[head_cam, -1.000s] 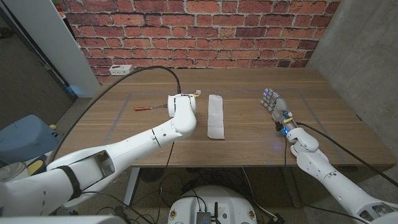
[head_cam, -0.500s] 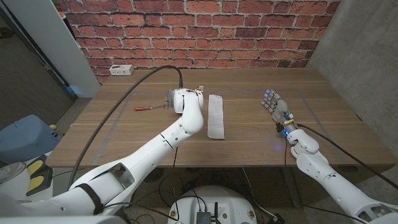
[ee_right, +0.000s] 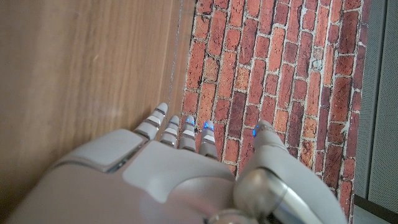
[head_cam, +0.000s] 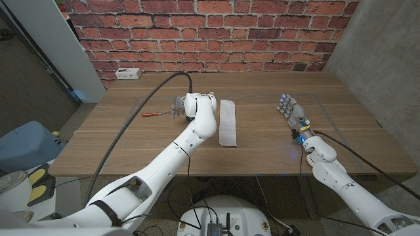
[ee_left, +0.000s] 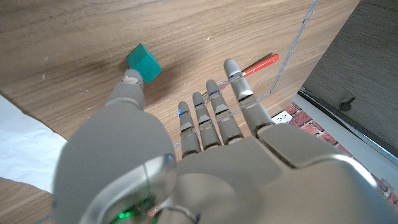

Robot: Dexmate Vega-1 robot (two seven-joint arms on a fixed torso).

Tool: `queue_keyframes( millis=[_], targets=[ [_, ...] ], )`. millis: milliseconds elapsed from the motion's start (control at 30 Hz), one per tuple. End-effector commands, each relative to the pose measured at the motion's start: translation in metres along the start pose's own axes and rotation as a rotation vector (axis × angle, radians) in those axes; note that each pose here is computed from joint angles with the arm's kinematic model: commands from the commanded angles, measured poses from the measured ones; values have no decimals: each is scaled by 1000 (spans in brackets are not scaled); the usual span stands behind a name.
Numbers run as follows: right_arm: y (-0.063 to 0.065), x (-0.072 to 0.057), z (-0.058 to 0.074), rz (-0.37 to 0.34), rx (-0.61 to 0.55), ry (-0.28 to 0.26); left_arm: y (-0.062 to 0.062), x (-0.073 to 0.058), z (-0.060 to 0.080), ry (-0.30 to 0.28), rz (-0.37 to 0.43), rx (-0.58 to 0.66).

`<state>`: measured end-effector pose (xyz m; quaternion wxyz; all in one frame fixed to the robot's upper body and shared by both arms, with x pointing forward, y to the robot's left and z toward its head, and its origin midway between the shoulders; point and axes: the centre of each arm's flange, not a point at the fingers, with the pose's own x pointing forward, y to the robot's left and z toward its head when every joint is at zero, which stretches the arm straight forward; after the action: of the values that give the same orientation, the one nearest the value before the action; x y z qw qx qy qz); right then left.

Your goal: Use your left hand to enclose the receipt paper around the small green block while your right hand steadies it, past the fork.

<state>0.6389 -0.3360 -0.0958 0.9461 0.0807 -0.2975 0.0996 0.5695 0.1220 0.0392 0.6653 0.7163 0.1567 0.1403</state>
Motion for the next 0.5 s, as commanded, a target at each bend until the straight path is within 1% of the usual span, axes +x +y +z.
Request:
queue_keyframes(
  millis=[33,167,400,500],
  targets=[
    [0,-1,1,-3,-12,3,-9,7,7,-13,-27,16],
    [0,-1,1,-2,-13,6,-11,10,9,-47,-32,15],
    [0,0,-1,-3,-12,5,-13,13,14,-62,-37,24],
    [0,0,-1,-6,-12,4,-14,16,17,-70,-49,29]
  ],
)
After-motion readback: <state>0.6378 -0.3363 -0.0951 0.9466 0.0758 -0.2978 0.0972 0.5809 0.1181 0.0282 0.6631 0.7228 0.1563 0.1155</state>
